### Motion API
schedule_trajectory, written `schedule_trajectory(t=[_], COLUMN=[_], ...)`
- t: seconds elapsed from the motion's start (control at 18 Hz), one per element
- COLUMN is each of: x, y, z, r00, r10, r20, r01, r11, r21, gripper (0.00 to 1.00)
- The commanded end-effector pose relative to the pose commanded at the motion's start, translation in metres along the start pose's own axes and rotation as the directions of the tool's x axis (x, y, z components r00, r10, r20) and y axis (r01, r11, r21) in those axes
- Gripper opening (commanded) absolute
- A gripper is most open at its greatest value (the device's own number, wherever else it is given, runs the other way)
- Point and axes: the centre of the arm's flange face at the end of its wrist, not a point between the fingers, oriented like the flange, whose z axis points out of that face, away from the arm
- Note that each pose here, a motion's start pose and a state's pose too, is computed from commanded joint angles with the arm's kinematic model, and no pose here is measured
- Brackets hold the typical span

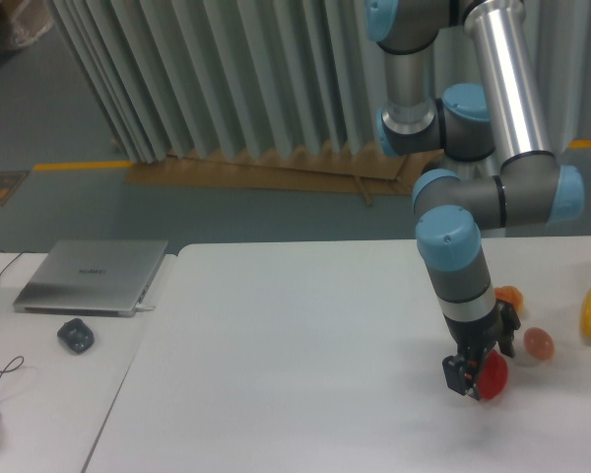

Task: Place the red peppers in a basket
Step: 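Close the gripper on the red bell pepper and adjust the grip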

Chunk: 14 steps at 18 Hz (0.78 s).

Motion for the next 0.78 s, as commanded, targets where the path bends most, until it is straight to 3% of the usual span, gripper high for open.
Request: schedule_trajectory(t=[0.22, 0.78], x=[0.006, -0.003], y=[0.003, -0.027], z=[0.005, 0.014], r00=[0.992, 0.992], r10=[0.119, 0.109], r20=[-0.042, -0.063], r01=[-0.119, -0.109], r11=[0.993, 0.994], r21=[-0.013, 0.001], gripper=[1.00, 1.00])
